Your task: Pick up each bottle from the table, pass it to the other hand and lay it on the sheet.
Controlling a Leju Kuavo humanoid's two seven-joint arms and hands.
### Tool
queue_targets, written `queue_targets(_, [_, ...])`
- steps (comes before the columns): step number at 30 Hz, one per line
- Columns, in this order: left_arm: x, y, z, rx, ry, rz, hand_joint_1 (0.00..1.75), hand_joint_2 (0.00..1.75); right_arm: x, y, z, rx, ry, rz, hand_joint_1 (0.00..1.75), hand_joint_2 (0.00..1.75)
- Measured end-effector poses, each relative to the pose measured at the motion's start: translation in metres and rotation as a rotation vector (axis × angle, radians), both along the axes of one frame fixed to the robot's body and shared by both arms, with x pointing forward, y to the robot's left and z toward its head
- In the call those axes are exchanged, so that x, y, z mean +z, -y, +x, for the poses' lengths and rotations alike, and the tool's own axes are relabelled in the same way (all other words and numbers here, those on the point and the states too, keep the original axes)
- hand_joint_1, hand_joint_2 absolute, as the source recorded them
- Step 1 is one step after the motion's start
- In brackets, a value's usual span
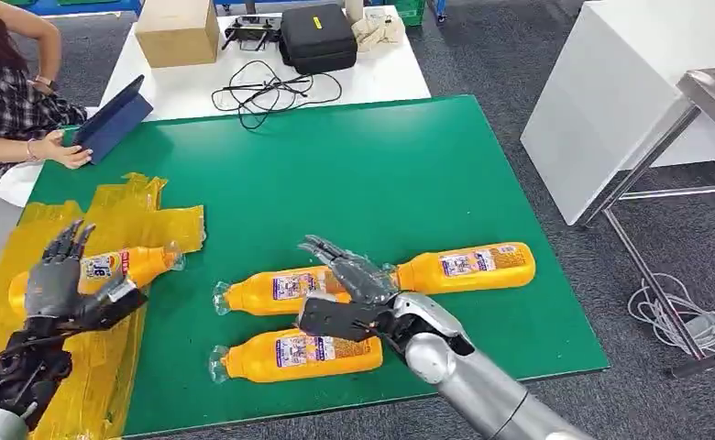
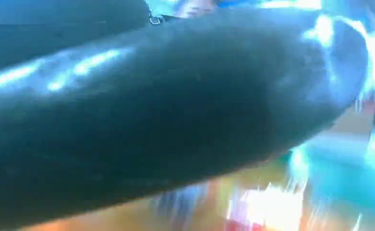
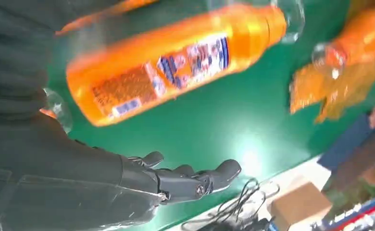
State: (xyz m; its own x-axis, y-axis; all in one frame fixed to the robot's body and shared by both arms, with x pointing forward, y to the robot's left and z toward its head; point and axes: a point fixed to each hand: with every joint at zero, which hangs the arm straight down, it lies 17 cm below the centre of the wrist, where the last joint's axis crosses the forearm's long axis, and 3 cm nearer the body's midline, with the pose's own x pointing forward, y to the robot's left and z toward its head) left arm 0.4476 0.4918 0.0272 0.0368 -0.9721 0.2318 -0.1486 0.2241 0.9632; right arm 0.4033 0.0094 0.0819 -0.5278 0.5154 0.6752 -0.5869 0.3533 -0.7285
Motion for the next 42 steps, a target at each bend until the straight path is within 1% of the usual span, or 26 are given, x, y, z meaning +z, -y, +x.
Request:
queue_targets(2, [0.033, -0.009, 0.003, 0.044, 0.156, -0.190, 0.00, 0.00, -0.007, -0.004, -0.006, 0.016, -0.007, -0.022, 0.00, 1.75])
queue_targets(5, [0.067, -0.021, 0.003, 0.092, 0.300, -0.385, 0.00, 0.00, -0.019, -0.006, -0.012, 0.035, -0.015, -0.057, 0.00, 1.75])
queue_targets(8, [0.090, -0.022, 0.003, 0.087, 0.380, -0.440, 0.00, 0.00, -0.030, -0.004, -0.018, 0.048, -0.021, -0.088, 0.00, 1.75])
queue_targets(12, [0.112, -0.029, 0.001, 0.102, 0.477, -0.581, 0.00, 0.00, -0.042, 0.001, -0.023, 0.058, -0.021, -0.130, 0.00, 1.75])
queue_targets(16, [0.131, -0.034, -0.001, 0.115, 0.560, -0.655, 0.00, 0.00, -0.056, 0.006, -0.031, 0.067, -0.022, -0.172, 0.00, 1.75])
queue_targets(24, [0.145, -0.035, -0.002, 0.115, 0.616, -0.693, 0.00, 0.00, -0.067, 0.013, -0.039, 0.072, -0.024, -0.210, 0.00, 1.75])
queue_targets(29, [0.148, -0.035, -0.001, 0.119, 0.635, -0.720, 0.00, 0.00, -0.073, 0.021, -0.053, 0.080, -0.012, -0.239, 0.00, 1.75])
queue_targets(37, [0.157, -0.028, 0.013, 0.109, 0.650, -0.744, 0.00, 0.00, -0.084, 0.027, -0.074, 0.122, -0.041, -0.280, 0.00, 1.75])
queue_targets(42, [0.158, -0.020, 0.025, 0.103, 0.645, -0.765, 0.00, 0.00, -0.099, 0.035, -0.087, 0.156, -0.067, -0.327, 0.00, 1.75])
